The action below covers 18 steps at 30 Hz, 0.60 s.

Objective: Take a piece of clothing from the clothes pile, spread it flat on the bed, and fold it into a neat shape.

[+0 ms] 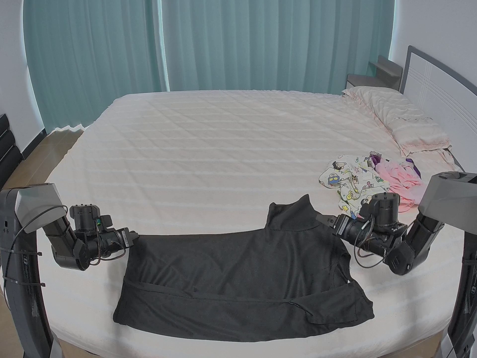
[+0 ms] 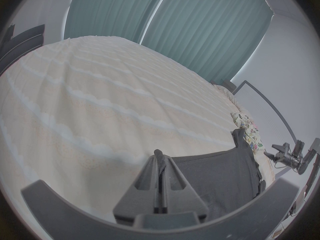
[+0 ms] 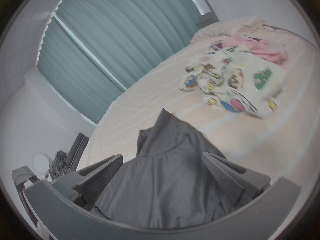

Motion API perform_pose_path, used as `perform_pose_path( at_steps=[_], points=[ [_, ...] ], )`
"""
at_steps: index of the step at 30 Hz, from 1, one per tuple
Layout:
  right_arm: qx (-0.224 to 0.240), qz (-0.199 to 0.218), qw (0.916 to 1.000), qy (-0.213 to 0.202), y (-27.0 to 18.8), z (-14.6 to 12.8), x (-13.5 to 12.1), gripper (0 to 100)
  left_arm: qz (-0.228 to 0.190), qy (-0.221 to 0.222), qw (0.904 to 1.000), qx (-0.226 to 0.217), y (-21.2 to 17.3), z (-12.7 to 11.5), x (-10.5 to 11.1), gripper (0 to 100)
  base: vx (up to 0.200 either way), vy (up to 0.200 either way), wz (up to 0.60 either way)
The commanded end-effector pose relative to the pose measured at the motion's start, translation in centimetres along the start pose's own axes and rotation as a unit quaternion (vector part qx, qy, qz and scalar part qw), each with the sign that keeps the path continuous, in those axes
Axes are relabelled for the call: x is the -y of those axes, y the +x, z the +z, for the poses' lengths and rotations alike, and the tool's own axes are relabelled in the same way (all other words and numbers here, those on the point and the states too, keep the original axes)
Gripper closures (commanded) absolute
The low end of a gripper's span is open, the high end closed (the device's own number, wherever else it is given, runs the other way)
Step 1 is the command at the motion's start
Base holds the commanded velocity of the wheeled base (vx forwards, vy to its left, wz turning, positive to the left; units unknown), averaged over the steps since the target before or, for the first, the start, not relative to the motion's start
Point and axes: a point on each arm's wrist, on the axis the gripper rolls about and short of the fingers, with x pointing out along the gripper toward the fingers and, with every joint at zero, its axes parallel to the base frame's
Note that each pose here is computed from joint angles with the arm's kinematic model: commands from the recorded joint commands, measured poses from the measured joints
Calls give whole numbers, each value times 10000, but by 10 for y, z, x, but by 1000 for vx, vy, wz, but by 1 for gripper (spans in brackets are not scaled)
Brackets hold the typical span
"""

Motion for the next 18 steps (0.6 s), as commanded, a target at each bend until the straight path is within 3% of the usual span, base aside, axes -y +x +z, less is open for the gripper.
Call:
perform_pose_path(
  at_steps=[1, 7, 18],
  points=[
    [-144, 337, 9974, -623, 41, 28, 8, 0, 114, -34, 9999, 6, -9, -2, 1, 100, 0, 0, 0],
    [-701, 100, 9916, -1080, 73, 29, 20, 0, 106, -96, 9999, 11, -9, -2, 2, 100, 0, 0, 0],
    [-766, 7, 9912, -1077, 128, 28, 36, 0, 85, -105, 9999, -22, -9, -3, 6, 100, 0, 0, 0]
  ],
)
